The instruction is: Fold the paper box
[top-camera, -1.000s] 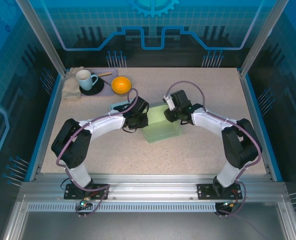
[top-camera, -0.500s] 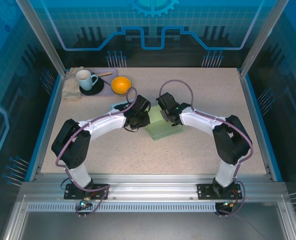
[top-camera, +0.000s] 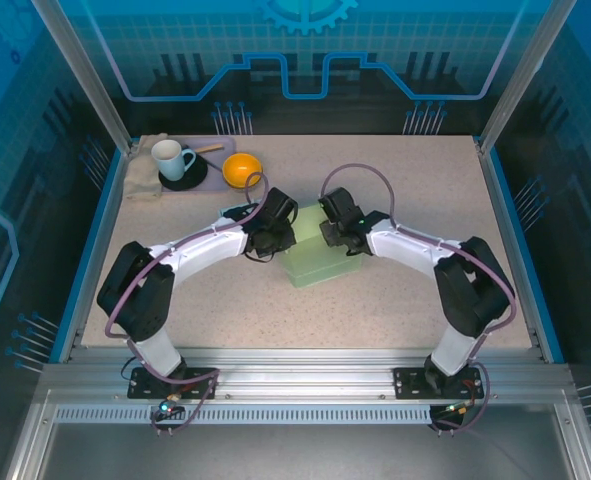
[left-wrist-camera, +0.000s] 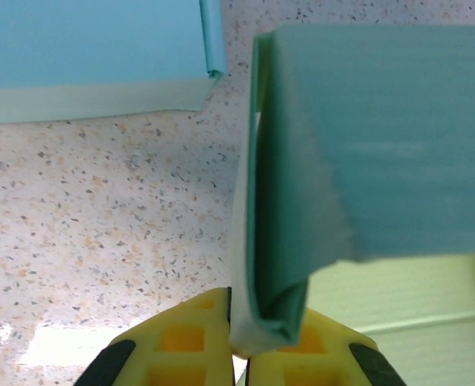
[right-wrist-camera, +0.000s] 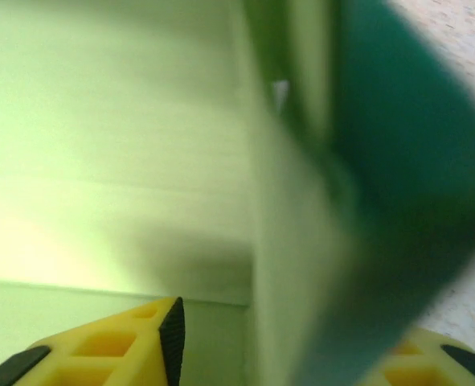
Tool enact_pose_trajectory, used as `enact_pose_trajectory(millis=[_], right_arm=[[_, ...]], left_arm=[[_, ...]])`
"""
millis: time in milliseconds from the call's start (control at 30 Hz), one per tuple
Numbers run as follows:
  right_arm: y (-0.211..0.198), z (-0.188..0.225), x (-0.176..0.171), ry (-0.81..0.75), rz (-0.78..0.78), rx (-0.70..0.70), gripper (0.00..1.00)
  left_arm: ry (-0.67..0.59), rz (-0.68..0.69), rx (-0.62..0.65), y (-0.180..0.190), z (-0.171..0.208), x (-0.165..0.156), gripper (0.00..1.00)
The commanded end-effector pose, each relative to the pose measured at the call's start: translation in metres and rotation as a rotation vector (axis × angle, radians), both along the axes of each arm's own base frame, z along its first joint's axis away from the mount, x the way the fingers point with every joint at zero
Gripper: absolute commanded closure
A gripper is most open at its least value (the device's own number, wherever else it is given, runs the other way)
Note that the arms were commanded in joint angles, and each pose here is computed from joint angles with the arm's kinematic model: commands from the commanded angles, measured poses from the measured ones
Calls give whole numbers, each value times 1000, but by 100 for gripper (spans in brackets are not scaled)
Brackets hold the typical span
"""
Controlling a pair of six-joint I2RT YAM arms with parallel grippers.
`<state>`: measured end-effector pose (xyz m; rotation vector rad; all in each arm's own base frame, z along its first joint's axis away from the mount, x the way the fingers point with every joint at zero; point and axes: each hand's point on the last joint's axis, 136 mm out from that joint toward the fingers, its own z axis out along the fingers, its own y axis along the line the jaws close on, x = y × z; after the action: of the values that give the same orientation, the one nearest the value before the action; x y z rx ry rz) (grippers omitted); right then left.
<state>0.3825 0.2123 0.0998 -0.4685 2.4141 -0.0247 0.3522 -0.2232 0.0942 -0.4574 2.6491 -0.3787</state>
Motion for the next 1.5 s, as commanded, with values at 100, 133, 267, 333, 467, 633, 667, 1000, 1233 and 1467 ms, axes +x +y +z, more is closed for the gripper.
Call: enact_pose_trajectory(millis=[100,133,267,333,467,633,667,1000,1233,1467], right_arm=[[25,65,-23,-49,145,231,46],[23,75,-29,-57,153,251,45],[4,108,-50,-68,155,284,42],[-15,121,-57,-76,126,278,41],[-69,132,-66,-91,-8,250,41],[-132,135,-78,-149,-180,235,41],[-136,135,-81,-159,-193,238,41],[-138,110,-104,-173,-216,363,42],[-133,83,-111,-129,-218,404,42],[-136,67,-119,-117,-249,431,42]], left_arm=[[-60,-39,89,10,10,12,95],[-64,-53,106,11,8,12,95],[-99,-182,160,5,10,18,94],[-134,-284,197,0,16,23,94],[-195,-567,257,-22,34,25,92],[-223,-1017,406,-52,42,5,90],[-203,-1092,424,-54,41,-2,90],[66,-1469,765,-40,-8,-23,90],[170,-1541,1078,-45,-53,-14,88],[144,-1496,1347,-55,-75,13,85]])
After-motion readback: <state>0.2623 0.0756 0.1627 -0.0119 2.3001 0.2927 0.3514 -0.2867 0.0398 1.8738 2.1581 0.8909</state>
